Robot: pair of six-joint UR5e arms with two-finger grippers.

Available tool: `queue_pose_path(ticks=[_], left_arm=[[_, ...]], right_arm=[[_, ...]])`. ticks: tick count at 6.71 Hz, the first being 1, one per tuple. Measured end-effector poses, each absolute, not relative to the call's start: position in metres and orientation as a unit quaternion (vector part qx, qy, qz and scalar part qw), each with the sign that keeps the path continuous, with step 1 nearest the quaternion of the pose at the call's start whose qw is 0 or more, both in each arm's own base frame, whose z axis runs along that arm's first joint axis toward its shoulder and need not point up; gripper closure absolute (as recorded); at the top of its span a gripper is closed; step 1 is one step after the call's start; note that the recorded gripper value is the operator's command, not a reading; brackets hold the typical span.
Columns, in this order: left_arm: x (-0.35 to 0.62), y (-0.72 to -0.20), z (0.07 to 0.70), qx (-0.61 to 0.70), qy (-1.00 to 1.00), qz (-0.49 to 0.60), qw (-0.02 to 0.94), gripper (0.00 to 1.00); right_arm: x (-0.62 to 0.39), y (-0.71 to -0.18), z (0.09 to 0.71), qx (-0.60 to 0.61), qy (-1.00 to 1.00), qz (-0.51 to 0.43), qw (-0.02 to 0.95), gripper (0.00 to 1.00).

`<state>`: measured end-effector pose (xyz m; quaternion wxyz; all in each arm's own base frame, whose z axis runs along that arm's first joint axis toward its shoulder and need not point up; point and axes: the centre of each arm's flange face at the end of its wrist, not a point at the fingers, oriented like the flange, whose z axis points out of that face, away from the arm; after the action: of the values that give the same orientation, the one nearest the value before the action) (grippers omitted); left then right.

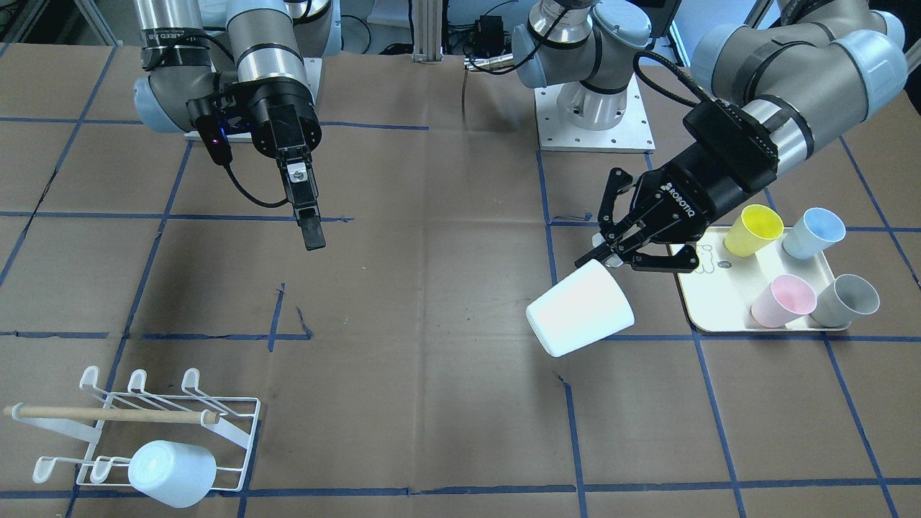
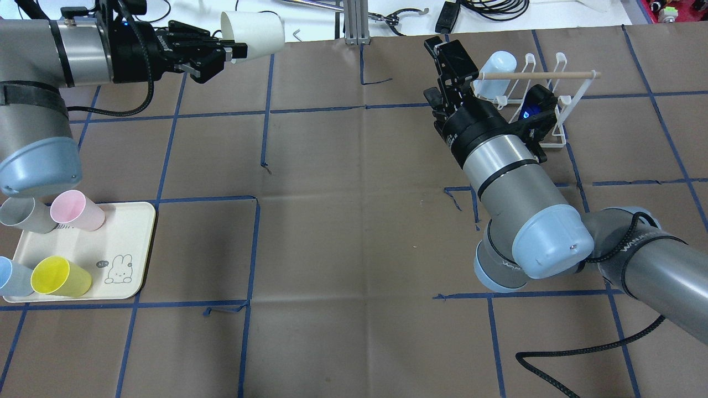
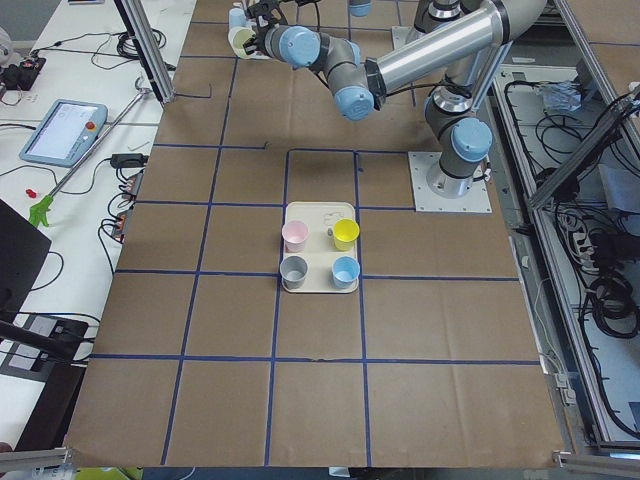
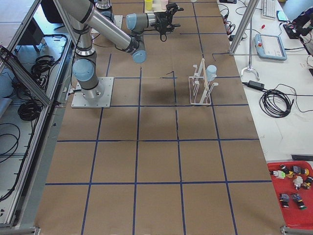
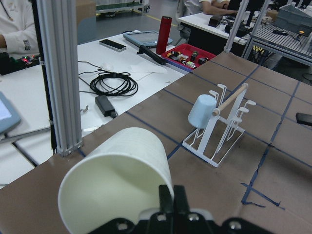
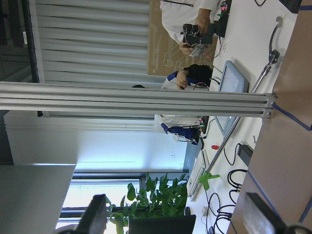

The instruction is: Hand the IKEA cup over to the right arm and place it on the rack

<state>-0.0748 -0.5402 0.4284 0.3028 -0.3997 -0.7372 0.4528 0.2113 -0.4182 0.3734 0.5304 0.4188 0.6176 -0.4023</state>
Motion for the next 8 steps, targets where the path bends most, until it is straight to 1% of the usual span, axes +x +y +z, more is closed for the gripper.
queue_pose_path(ticks=[2, 4, 8], left_arm=[[-0.088, -0.522, 0.396, -0.426, -0.690, 0.492, 0.318, 0.98], [-0.122, -0.511, 0.369, -0.459, -0.653, 0.507, 0.325, 0.98], [-0.175, -0.496, 0.363, -0.487, -0.626, 0.506, 0.340, 0.97]], right_arm=[[0.213, -0.424, 0.367, 0.426, 0.626, -0.390, 0.524, 0.00], [0.216, -0.425, 0.364, 0.429, 0.633, -0.381, 0.519, 0.00], [0.227, -0.428, 0.361, 0.433, 0.649, -0.360, 0.511, 0.00]])
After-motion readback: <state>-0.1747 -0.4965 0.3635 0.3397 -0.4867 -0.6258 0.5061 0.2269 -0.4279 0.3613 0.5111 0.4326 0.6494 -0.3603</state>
